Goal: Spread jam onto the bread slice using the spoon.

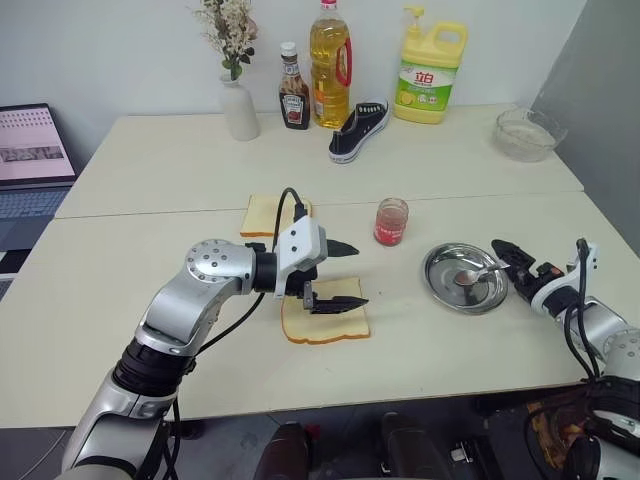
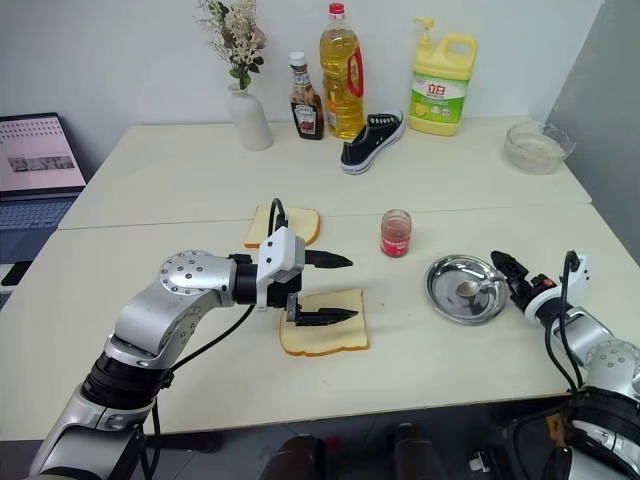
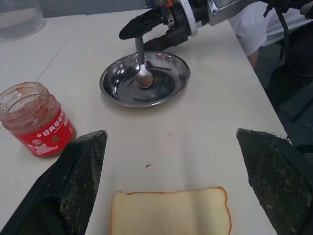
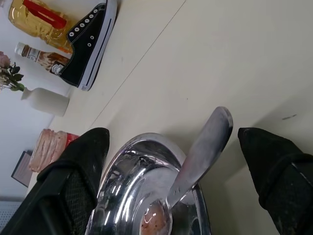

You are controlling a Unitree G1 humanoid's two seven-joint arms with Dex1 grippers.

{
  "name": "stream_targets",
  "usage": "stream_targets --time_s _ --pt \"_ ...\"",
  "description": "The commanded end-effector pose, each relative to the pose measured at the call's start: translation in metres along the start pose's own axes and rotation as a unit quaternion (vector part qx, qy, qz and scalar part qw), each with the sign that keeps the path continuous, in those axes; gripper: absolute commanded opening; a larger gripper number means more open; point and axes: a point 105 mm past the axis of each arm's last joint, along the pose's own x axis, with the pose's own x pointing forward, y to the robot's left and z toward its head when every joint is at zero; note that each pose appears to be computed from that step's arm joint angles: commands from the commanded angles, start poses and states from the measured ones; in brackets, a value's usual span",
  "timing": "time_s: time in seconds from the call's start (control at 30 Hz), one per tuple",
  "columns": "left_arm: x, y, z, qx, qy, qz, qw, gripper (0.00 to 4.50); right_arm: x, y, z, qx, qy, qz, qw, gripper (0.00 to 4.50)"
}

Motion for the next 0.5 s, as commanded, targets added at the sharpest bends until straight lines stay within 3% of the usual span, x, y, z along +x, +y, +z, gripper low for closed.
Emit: stream_targets --time_s 0.03,0.17,0.5 --pt "-0.0053 0.0047 0.0151 0.026 -0.015 0.012 0.999 4.43 0.0005 0.0042 0.0138 -0.004 -0.024 0.011 1.0 4.5" --pt "-0.0051 0.0065 0.0157 0.027 -0.016 0.014 0.999 4.5 0.0013 0.0048 0.0153 0.003 -0.03 0.016 0.999 3.97" --pt "-0.0052 0.008 0.0153 0.026 -0.016 0.017 0.999 4.5 -0.0018 0.0028 0.0178 0.007 -0.039 0.014 0.999 0.41"
